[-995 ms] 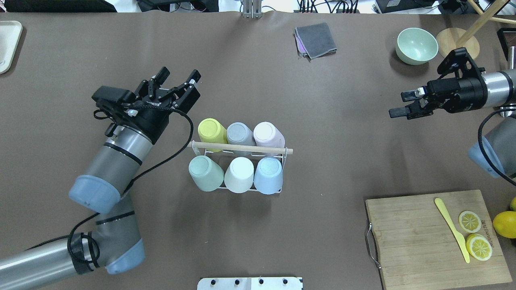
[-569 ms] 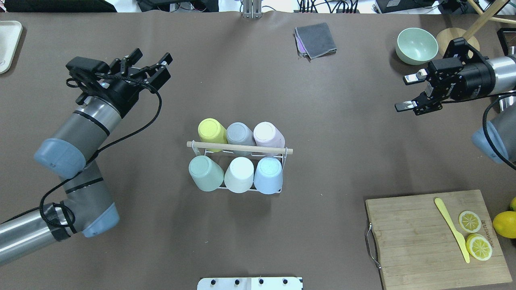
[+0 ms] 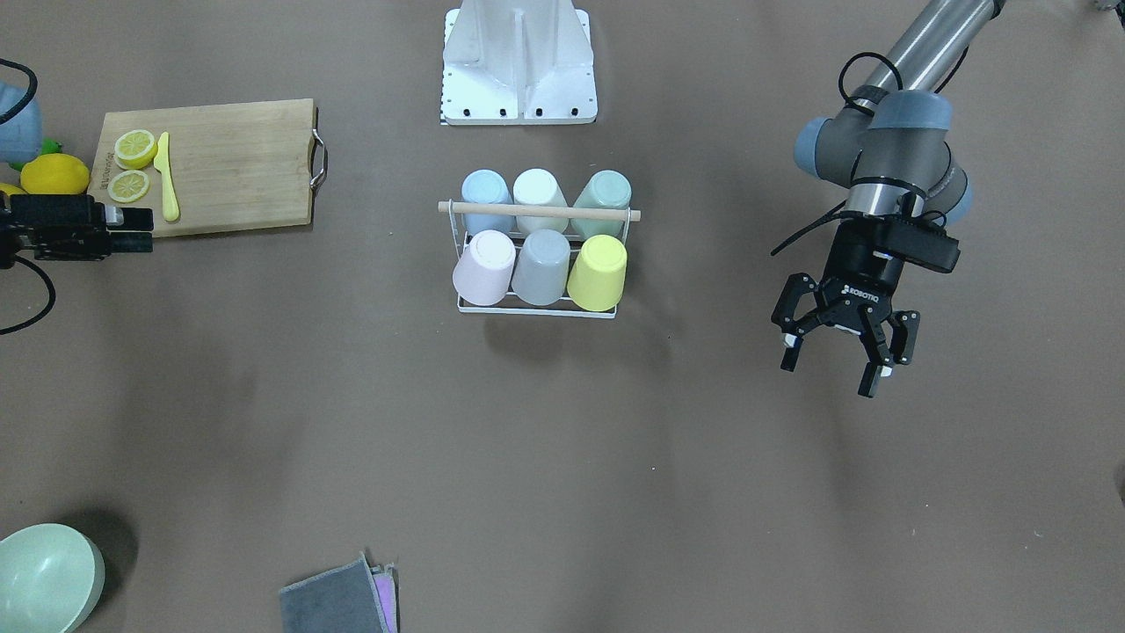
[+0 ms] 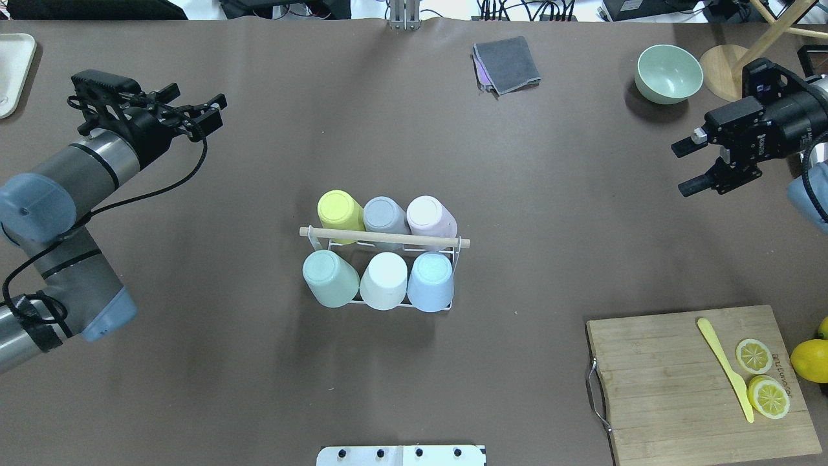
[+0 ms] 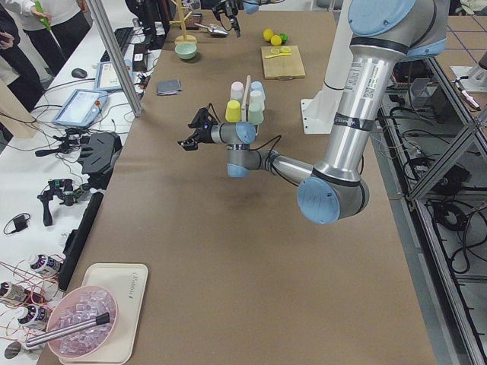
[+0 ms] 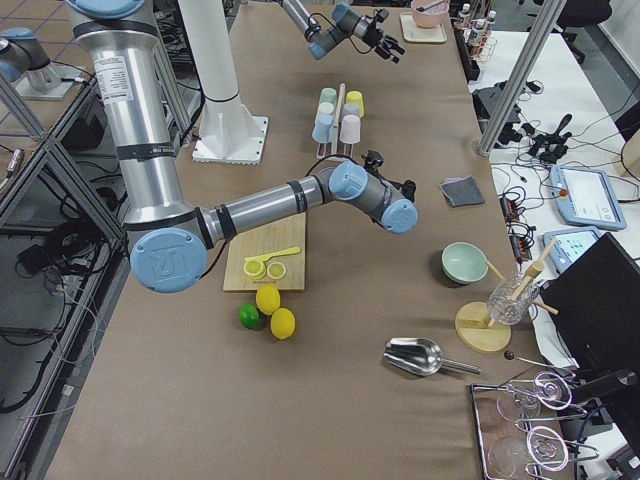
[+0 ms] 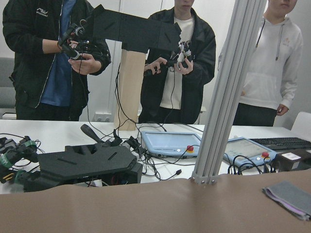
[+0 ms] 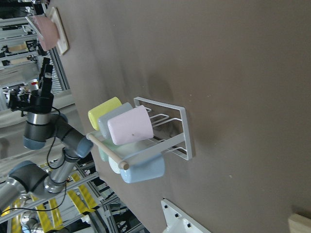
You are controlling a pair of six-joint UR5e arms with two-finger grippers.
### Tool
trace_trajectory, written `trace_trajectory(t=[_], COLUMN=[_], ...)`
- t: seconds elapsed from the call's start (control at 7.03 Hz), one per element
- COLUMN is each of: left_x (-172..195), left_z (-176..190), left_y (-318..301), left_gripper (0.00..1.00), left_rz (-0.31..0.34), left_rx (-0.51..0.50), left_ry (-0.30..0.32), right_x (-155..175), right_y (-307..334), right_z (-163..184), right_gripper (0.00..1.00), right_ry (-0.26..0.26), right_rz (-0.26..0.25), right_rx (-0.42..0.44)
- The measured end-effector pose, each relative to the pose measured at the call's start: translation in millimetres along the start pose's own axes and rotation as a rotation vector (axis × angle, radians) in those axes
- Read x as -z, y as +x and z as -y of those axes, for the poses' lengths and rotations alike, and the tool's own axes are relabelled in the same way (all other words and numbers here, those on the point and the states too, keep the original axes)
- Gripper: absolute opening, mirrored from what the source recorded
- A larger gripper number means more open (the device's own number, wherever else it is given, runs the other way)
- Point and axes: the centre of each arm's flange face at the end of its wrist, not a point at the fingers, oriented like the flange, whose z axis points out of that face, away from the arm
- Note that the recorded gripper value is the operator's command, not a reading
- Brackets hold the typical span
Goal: Place cup on cup holder
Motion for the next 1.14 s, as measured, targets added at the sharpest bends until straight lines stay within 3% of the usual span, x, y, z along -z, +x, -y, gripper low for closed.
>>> trace_trajectory(t=[0.28, 0.71, 1.14], left_x=[-6, -7, 2], left_z=[6, 2, -7], left_y=[-43, -109, -181], left_gripper=[0.97, 0.97, 0.97], left_rz=[0.061, 0.152, 0.18], left_rx=[-0.013, 0.001, -0.019], left_ry=[-0.152, -0.333, -0.52], right_x=[10, 16, 27], right_y=[18, 38, 48], right_z=[-5, -8, -13], right_gripper=[0.97, 0.98, 0.99], right_ry=[-0.016, -0.029, -0.07], right_rz=[-0.112, -0.18, -0.318], right_rx=[-0.053, -0.11, -0.127])
